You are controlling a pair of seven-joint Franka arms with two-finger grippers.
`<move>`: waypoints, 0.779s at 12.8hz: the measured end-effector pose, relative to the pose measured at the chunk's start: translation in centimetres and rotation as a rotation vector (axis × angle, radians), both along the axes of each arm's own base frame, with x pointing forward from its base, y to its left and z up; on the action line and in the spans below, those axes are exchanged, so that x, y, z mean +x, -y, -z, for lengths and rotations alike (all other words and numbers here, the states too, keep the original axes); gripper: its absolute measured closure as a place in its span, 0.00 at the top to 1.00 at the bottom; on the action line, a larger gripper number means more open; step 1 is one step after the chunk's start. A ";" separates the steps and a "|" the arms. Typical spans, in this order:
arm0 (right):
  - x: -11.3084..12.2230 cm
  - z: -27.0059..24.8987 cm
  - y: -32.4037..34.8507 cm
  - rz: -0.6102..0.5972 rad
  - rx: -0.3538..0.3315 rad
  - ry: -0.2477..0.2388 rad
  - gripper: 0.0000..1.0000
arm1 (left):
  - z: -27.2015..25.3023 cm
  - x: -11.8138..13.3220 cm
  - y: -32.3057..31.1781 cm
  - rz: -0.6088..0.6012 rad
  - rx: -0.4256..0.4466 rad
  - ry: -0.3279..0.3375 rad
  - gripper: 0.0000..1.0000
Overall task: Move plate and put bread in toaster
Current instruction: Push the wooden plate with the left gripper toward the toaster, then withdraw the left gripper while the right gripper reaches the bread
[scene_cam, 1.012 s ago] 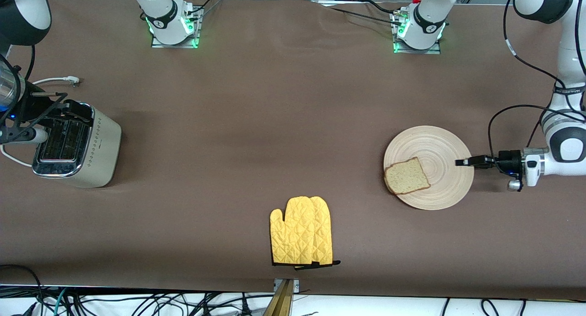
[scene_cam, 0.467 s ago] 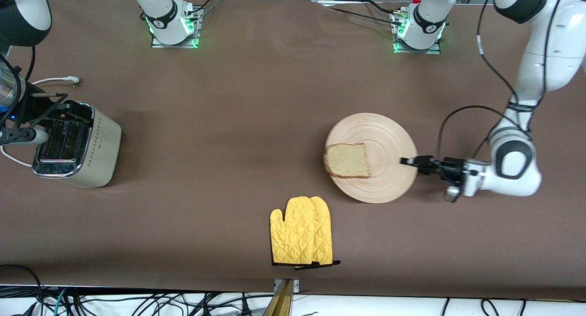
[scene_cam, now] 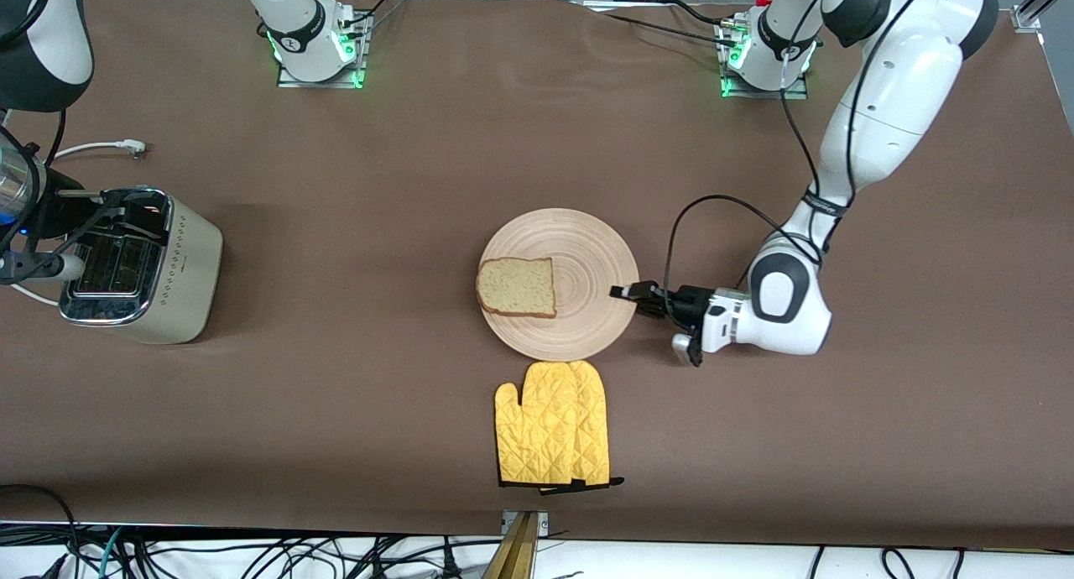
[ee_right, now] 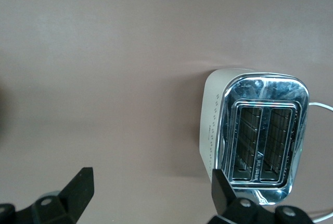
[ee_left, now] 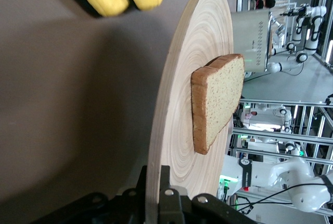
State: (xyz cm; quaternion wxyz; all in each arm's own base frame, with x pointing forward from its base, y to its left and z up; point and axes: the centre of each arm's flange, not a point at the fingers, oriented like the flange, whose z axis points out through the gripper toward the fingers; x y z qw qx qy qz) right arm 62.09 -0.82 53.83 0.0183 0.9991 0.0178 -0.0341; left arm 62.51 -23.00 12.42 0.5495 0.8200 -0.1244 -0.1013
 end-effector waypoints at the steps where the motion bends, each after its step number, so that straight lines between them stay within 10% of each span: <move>1: 0.1 0.5 0.1 0.002 0.000 -0.007 1.00 | 0.9 -0.7 0.6 0.014 0.002 -0.013 0.08; 5: 0.8 2.4 0.1 0.001 0.001 -0.033 1.00 | 3.7 -2.8 0.9 0.039 -0.004 -0.050 0.15; 10: 1.4 4.6 -2.1 -0.007 0.084 -0.066 1.00 | -1.0 0.4 -3.5 0.060 0.084 0.076 0.71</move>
